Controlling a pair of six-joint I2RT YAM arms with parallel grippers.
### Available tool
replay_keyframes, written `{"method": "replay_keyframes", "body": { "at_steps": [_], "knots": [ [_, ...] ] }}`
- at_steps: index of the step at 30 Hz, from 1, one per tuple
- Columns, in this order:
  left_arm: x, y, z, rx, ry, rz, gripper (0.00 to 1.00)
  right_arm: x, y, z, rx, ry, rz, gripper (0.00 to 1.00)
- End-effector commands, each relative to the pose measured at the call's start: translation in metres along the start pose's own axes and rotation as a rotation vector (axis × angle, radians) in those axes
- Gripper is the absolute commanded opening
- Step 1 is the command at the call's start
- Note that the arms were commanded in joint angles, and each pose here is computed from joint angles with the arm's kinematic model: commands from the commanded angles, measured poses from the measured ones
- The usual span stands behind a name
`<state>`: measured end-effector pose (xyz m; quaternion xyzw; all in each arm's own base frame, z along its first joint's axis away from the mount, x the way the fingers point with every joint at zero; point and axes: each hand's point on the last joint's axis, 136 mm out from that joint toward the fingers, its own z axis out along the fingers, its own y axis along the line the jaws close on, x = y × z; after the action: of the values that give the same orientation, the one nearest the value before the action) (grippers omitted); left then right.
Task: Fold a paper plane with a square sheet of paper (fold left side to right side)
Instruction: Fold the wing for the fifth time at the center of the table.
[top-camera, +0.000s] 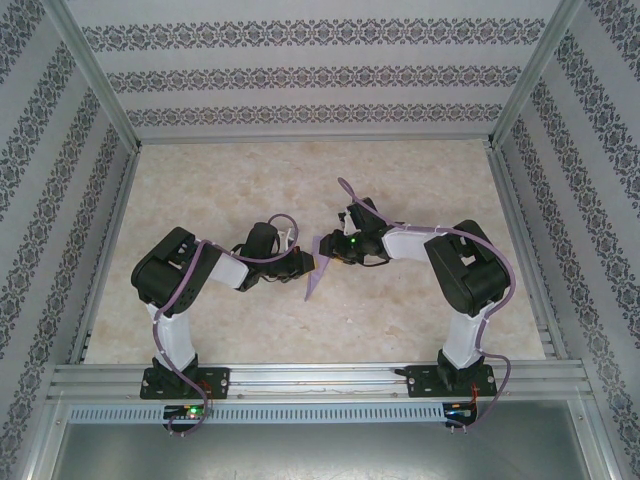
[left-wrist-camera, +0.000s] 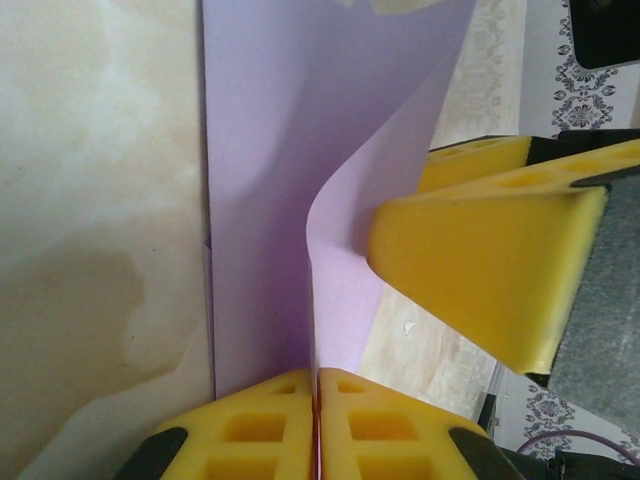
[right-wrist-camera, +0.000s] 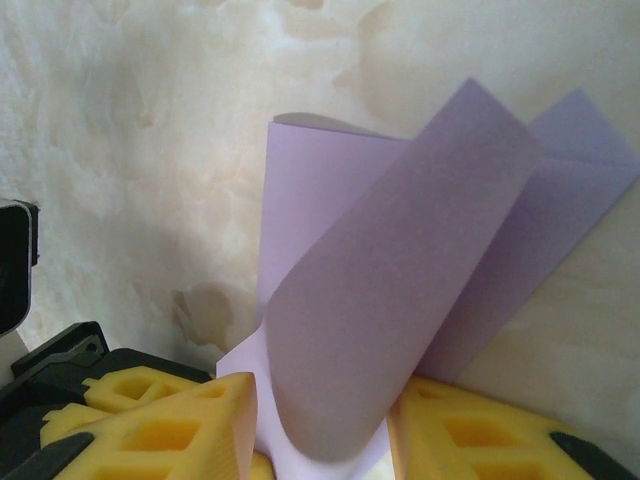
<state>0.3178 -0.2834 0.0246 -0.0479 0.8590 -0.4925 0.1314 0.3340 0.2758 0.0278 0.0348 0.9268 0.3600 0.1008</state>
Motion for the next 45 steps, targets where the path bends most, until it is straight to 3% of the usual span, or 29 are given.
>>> {"method": "replay_keyframes", "body": {
  "at_steps": [1,21,31,45],
  "knots": [
    [0.005,0.067,0.01,-0.253,-0.044,-0.049,0.09,0.001,0.01,-0.007,-0.056,0.005,-0.004,0.35],
    [0.005,0.071,0.008,-0.269,-0.049,-0.06,0.07,0.003,0.002,-0.026,-0.03,-0.02,0.017,0.37],
    [0.005,0.075,0.005,-0.291,-0.06,-0.069,0.06,-0.007,0.019,-0.026,-0.048,-0.028,-0.036,0.16],
    [0.005,0.089,-0.004,-0.342,-0.095,-0.107,0.01,-0.017,0.013,-0.006,-0.031,-0.018,-0.042,0.11]
  ]
}}
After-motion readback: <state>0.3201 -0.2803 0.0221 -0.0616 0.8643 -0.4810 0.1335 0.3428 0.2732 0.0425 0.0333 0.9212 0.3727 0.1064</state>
